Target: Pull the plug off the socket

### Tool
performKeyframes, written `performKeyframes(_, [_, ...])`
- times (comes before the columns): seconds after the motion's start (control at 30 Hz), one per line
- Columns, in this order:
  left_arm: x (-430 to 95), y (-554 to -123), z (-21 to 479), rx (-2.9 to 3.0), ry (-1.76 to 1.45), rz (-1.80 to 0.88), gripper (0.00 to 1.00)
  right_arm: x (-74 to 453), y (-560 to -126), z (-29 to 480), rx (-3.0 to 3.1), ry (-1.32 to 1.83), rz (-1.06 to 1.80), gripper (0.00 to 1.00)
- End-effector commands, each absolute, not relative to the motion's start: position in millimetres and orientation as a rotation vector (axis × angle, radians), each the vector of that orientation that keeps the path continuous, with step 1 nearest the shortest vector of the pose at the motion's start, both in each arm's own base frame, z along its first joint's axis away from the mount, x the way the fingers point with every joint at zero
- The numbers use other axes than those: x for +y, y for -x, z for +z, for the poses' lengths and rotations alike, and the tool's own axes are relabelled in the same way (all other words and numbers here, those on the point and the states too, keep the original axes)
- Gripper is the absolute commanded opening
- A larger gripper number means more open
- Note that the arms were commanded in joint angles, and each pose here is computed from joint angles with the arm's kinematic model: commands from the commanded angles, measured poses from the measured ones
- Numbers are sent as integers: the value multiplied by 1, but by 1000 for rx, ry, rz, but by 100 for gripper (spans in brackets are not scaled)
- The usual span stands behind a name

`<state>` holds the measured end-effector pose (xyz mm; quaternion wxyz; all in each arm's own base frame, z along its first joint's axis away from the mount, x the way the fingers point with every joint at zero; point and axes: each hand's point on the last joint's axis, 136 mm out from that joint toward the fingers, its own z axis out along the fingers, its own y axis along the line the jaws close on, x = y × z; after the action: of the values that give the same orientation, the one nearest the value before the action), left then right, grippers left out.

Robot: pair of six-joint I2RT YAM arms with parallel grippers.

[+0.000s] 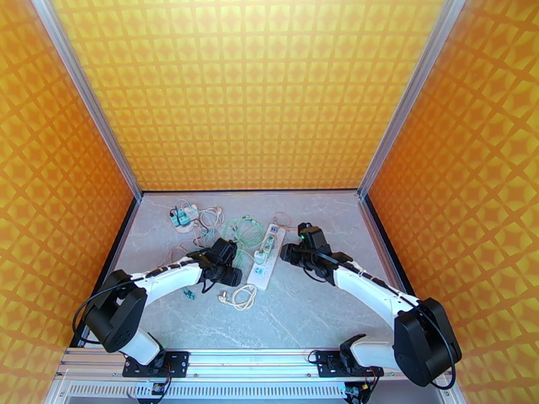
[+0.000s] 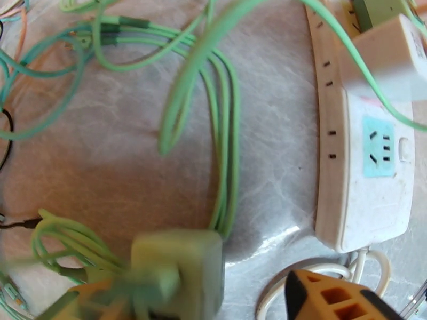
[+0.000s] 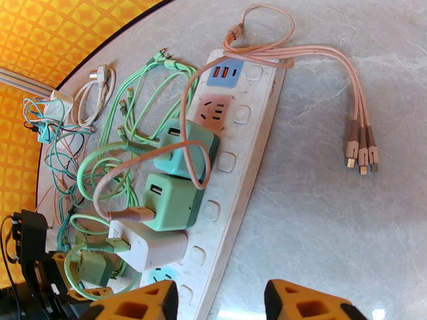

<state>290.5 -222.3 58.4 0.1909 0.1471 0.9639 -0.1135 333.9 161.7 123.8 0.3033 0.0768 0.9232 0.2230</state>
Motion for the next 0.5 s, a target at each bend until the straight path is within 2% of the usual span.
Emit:
performKeyframes(0.0, [-227, -299, 91, 2660, -384, -377, 82, 155, -333, 135, 2429, -175, 548, 50])
performKeyframes(0.07, [-228, -301, 103, 2640, -369, -382, 98, 155, -333, 137, 2428, -172, 546, 50])
performKeyframes(0.1, [-228, -303, 110, 2628, -363, -385, 100, 156, -334, 138, 2427, -169, 549, 50])
performKeyframes(0.47, [-243, -328, 167, 2450, -246, -506, 99, 163, -335, 138, 2411, -162, 605, 51])
